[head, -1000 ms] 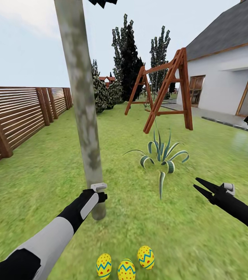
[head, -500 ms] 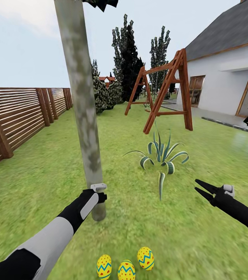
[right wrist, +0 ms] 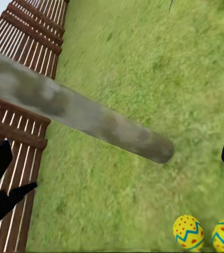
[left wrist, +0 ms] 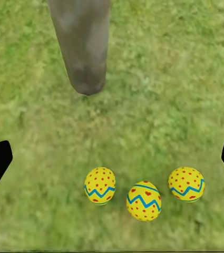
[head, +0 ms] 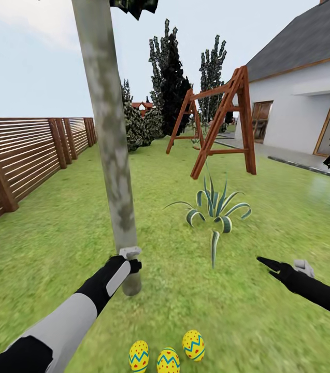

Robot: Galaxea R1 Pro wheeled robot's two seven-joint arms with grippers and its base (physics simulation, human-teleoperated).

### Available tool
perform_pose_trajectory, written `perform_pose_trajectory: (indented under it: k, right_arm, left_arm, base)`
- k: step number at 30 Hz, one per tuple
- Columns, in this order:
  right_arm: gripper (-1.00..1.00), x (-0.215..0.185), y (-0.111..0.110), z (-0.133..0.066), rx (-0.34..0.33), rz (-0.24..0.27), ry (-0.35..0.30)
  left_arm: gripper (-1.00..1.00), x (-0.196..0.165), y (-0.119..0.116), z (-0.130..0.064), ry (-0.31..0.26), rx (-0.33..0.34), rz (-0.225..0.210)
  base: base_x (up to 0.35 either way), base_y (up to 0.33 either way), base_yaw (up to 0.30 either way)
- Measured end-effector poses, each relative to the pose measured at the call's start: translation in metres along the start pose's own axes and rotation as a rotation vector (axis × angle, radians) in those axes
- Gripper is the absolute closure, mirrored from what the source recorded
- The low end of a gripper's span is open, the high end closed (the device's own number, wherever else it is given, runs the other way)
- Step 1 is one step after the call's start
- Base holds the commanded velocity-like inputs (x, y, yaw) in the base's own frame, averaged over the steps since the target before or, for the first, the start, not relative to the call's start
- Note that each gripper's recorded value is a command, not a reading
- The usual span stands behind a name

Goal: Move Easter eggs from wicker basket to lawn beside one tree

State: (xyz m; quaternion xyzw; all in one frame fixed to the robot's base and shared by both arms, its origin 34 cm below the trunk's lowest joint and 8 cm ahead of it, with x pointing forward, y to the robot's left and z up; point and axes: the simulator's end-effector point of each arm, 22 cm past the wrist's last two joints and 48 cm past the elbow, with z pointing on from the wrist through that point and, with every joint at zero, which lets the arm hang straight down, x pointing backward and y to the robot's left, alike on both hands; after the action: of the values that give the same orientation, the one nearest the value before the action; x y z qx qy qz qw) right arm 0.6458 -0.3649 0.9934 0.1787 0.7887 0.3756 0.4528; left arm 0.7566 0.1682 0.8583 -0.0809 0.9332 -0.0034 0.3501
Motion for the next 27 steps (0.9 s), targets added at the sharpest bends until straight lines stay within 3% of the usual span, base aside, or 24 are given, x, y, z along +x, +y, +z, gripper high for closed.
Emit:
perform_pose_trajectory:
  k: [6,7,15,20,22,24,27]
  right_arm:
    - [-1.00,-0.005,-0.018,-0.012,0.080,-0.001,-0.007]
    - [-1.00,-0.005,-0.028,-0.017,0.119,-0.004,-0.007]
    - [-1.00,-0.007,-0.033,-0.025,0.163,-0.003,0.000]
    - [-1.00,0.001,-0.049,-0.032,0.240,0.007,0.016]
    - [-1.00,0.010,-0.062,-0.038,0.295,0.016,0.030]
    - [-1.00,0.025,-0.088,-0.049,0.398,0.030,0.056]
    - [-1.00,0.039,-0.107,-0.058,0.475,0.050,0.083]
  left_arm:
    - [-1.00,0.014,0.003,-0.002,0.011,-0.005,-0.006]
    - [-1.00,0.028,0.006,0.000,0.023,-0.008,-0.009]
    - [-1.00,0.052,0.019,0.002,0.041,-0.039,-0.023]
    - [-1.00,0.068,0.035,0.006,0.050,-0.076,-0.036]
    - [-1.00,0.074,0.041,0.007,0.054,-0.091,-0.041]
    - [-1.00,0.094,0.050,0.008,0.070,-0.111,-0.047]
    - [-1.00,0.109,0.055,0.007,0.083,-0.123,-0.049]
  base:
    - [0.000,0.000,0.000]
    - [0.000,0.000,0.000]
    - [0.000,0.000,0.000]
    - [0.000,0.000,0.000]
    - [0.000,0.000,0.000]
    - [0.000,0.000,0.000]
    - [0.000,0.000,0.000]
